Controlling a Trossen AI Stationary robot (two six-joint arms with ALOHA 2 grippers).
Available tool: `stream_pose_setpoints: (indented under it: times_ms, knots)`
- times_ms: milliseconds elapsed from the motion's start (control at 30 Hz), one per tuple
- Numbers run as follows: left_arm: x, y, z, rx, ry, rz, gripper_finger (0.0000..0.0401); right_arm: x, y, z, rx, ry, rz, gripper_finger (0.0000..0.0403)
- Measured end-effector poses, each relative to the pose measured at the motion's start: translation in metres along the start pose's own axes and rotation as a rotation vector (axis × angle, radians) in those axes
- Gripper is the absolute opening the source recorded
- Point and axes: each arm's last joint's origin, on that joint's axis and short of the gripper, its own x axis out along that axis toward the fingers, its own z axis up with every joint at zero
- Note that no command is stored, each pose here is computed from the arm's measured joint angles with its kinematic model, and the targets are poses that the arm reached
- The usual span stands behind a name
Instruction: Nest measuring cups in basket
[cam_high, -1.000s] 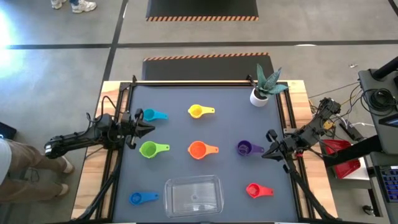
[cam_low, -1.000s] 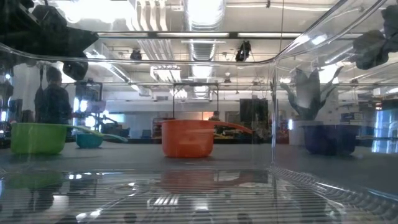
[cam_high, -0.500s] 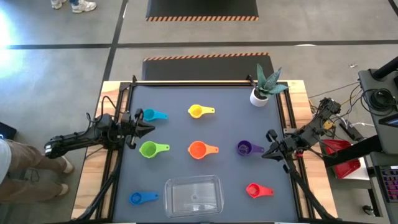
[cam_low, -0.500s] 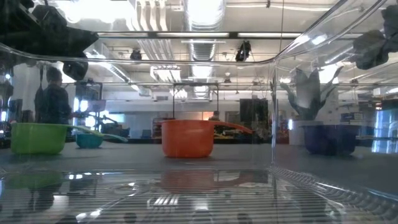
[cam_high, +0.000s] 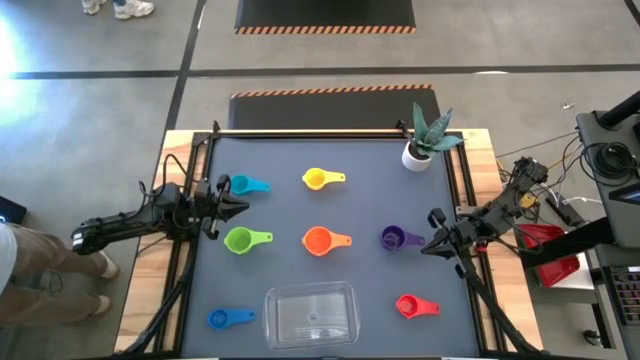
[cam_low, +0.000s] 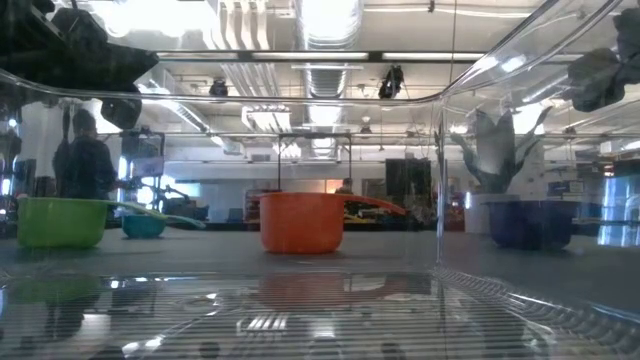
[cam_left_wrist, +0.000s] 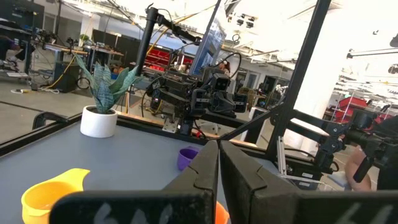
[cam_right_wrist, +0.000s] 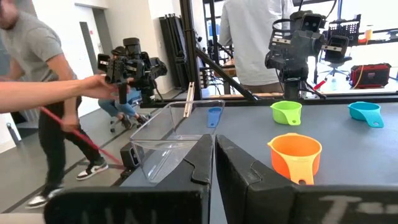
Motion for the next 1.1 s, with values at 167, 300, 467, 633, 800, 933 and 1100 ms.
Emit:
stream_pose_setpoints:
  times_ms: [167, 300, 467, 633, 800, 933, 1100]
  knots:
    - [0.000, 0.000, 0.000, -0.001, -0.001, 0.000, 0.0000, 0.000, 0.000, 0.000, 0.000, 0.000, 0.000, 0.0009]
    - [0.000, -0.002, 0.005, 0.006, -0.051, -0.015, 0.0000, 0.000, 0.000, 0.000, 0.000, 0.000, 0.000, 0.0009]
    - [-0.001, -0.004, 0.011, 0.055, -0.113, -0.032, 0.0000, 0.000, 0.000, 0.000, 0.000, 0.000, 0.000, 0.0009]
    - [-0.001, -0.004, 0.012, 0.070, -0.126, -0.034, 0.0000, 0.000, 0.000, 0.000, 0.000, 0.000, 0.000, 0.0009]
    - [-0.001, -0.002, 0.013, 0.051, -0.156, 0.045, 0.0000, 0.000, 0.000, 0.000, 0.000, 0.000, 0.000, 0.0009]
    - [-0.001, 0.000, 0.016, -0.017, -0.200, 0.122, 0.0000, 0.000, 0.000, 0.000, 0.000, 0.000, 0.000, 0.0009]
    - [-0.001, 0.000, 0.018, 0.002, -0.229, 0.128, 0.0000, 0.000, 0.000, 0.000, 0.000, 0.000, 0.000, 0.0009]
